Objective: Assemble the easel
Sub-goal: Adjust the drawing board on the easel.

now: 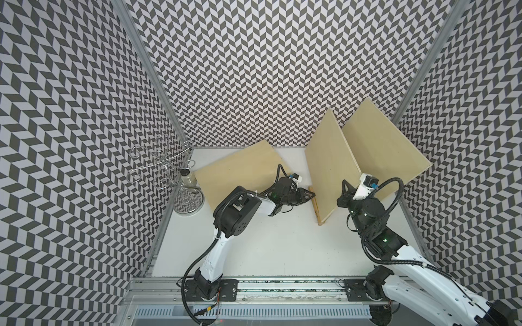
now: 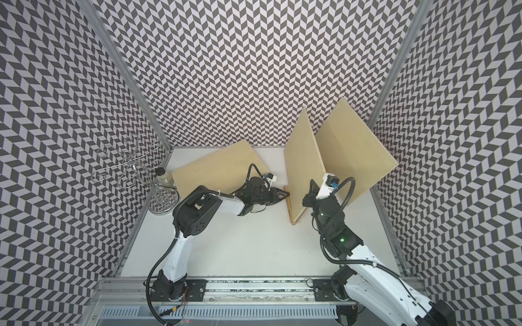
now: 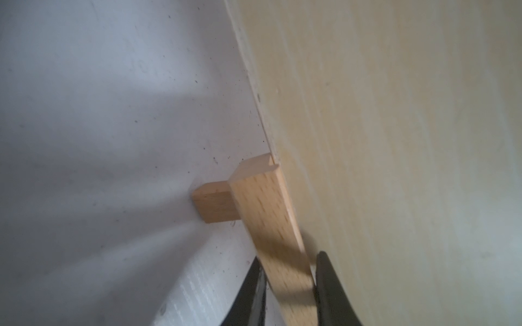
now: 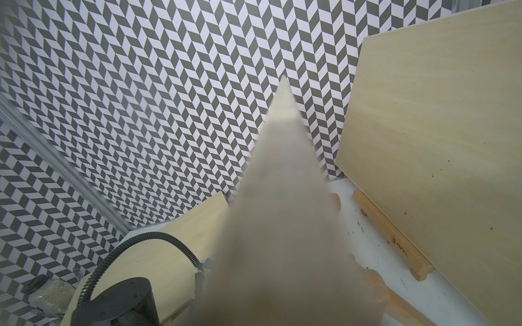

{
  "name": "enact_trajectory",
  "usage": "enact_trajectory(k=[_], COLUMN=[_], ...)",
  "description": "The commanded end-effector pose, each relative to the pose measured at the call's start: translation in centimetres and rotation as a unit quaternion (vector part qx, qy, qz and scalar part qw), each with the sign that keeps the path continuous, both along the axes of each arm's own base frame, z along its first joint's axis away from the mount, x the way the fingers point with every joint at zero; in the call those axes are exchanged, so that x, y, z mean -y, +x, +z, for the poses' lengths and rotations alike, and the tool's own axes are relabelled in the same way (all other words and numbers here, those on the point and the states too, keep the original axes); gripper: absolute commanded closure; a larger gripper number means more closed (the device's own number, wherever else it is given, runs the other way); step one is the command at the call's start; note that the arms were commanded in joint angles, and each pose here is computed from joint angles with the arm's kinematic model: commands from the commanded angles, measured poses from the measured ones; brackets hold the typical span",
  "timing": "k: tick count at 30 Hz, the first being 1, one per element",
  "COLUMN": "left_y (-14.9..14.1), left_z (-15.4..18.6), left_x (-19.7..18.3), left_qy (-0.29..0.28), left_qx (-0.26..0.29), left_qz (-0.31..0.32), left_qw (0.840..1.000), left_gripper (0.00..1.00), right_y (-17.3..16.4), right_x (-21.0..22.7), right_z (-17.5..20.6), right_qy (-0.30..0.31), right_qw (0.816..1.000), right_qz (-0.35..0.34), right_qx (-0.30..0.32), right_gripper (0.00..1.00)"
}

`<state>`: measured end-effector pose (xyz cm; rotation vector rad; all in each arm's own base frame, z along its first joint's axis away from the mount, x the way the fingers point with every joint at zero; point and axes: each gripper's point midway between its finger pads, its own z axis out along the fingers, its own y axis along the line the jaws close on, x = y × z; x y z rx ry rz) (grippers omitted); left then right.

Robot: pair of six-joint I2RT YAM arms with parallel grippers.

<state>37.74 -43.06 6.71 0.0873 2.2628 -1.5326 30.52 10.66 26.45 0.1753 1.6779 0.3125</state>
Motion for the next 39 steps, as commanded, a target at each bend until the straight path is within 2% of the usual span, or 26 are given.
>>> enact_trajectory(k=[1,9,15,30,35,39], left_y=[0.7,4.4,6.9,13.7,14.8,14.5], left_z=[-1.6,0.5,1.5,3.3,3.0,2.8], left_x=[0.0,-2.5,-3.7,-3.4,-3.1,-2.3], left_qy=[0.054,0.113,0.137,0.150,0.140,0.134], left_qx=[0.040,0.089,0.098,0.128,0.116,0.110], left_qz=[0.030,0.143,0.207,0.251,0.266,0.260], left_qw=[0.997,0.979,0.964,0.948,0.947,0.950], left_gripper=[1.00,1.00,1.00,1.00,1.00,1.00], right_y=[-2.0,-3.7,-5.0,-6.7,-6.7,-6.0], right_x=[-3.5,-3.7,-4.7,-5.0,-5.0,-4.5], right_z=[-7.6,-8.4,-9.1,-12.1,-12.9,-12.9], right_qy=[-0.052,-0.049,-0.022,-0.044,-0.057,-0.069], right_qw=[0.986,0.979,0.974,0.962,0.958,0.961], right_qz=[0.100,0.111,0.137,0.136,0.137,0.116], right_qx=[-0.124,-0.161,-0.181,-0.233,-0.247,-0.240], right_gripper=[1.00,1.00,1.00,1.00,1.00,1.00])
